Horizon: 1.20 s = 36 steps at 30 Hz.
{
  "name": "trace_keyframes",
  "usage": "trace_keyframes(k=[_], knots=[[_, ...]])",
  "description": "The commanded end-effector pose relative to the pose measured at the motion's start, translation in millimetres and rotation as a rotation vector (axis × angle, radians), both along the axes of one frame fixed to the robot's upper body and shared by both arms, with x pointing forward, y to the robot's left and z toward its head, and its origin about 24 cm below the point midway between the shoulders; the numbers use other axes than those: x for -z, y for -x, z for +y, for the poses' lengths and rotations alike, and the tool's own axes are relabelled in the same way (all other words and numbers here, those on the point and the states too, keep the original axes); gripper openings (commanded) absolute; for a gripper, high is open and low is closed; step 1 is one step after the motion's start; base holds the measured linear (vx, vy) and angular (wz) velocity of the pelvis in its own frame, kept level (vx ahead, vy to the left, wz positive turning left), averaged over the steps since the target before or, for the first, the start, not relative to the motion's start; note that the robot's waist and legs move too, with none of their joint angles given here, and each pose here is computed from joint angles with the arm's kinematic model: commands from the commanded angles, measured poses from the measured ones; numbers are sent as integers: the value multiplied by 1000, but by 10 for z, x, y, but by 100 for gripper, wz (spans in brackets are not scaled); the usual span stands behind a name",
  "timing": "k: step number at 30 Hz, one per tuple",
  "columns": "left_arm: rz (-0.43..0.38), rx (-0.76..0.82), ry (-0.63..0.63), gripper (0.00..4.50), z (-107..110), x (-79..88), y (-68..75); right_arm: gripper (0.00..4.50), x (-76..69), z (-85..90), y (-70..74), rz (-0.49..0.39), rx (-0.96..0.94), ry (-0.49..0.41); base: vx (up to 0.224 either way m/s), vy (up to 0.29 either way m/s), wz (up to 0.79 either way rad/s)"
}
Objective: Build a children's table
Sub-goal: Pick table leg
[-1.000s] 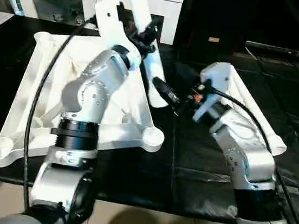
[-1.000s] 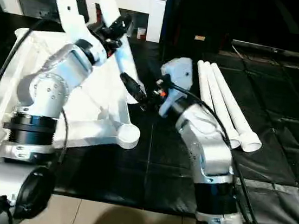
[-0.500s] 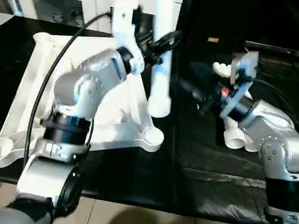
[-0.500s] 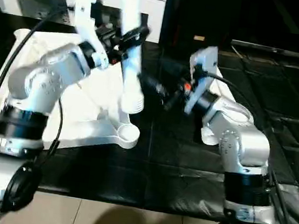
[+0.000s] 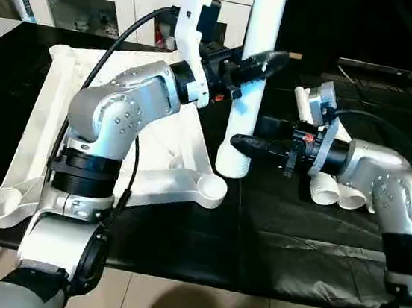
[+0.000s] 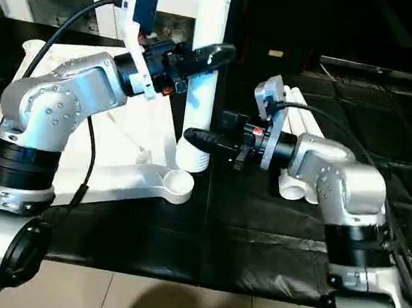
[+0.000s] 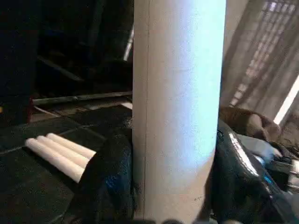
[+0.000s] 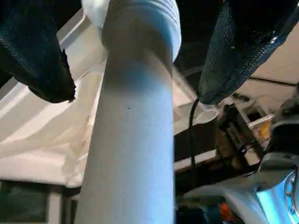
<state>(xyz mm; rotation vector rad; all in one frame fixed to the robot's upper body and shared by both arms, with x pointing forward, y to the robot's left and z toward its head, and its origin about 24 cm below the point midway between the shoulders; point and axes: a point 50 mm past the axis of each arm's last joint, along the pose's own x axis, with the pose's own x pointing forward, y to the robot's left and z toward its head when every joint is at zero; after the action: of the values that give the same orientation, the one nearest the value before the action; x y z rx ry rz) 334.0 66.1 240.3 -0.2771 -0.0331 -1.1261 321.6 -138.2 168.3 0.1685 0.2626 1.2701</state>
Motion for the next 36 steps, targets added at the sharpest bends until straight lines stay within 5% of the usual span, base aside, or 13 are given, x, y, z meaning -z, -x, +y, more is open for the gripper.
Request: trace_keyframes(k=[1,25,36], knots=[[-37,73,-12,183,-67,-74,86,450,-39,21,-3,14,-28,-1,0,0,0],[-44,183,-19,183,-229,-78,196,251,51,147,58,101,-110,-42,0,0,0],[-54,198,-22,182,-243,-96,202,207,57,141,60,102,-100,-42,0,0,0]])
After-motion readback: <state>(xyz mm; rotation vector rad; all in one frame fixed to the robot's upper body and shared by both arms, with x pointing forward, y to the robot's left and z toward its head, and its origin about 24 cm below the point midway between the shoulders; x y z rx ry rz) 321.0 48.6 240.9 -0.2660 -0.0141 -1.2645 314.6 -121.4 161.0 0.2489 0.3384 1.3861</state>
